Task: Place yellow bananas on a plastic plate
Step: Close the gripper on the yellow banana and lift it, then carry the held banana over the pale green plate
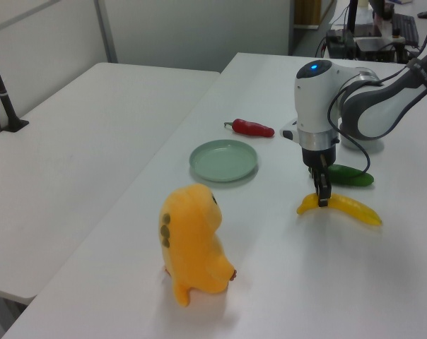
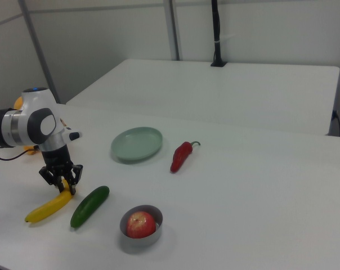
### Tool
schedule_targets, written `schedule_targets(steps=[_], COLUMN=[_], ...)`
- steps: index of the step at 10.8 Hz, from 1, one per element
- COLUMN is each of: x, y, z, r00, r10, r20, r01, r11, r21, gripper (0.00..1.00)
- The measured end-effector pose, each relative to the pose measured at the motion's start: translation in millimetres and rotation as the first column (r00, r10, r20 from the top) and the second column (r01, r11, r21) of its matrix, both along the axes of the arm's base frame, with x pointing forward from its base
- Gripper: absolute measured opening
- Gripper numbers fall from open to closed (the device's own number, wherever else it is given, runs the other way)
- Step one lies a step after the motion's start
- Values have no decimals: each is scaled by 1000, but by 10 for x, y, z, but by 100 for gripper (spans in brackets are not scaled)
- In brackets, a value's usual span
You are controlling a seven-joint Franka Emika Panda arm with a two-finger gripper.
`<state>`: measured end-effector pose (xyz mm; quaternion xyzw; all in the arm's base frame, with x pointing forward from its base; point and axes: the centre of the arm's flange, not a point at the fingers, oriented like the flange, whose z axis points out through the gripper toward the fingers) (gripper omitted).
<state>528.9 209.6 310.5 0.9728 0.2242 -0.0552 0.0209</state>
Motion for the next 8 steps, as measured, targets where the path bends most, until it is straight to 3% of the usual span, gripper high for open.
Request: schedule_targets(steps=[4,8], x=[38,327], y=[8,-13], z=[53,473], r00=[1000,995], r10=[-2,-29], r20=[12,92], r01=[1,26], r11=[1000,999], r21=[5,36], gripper=[33,33])
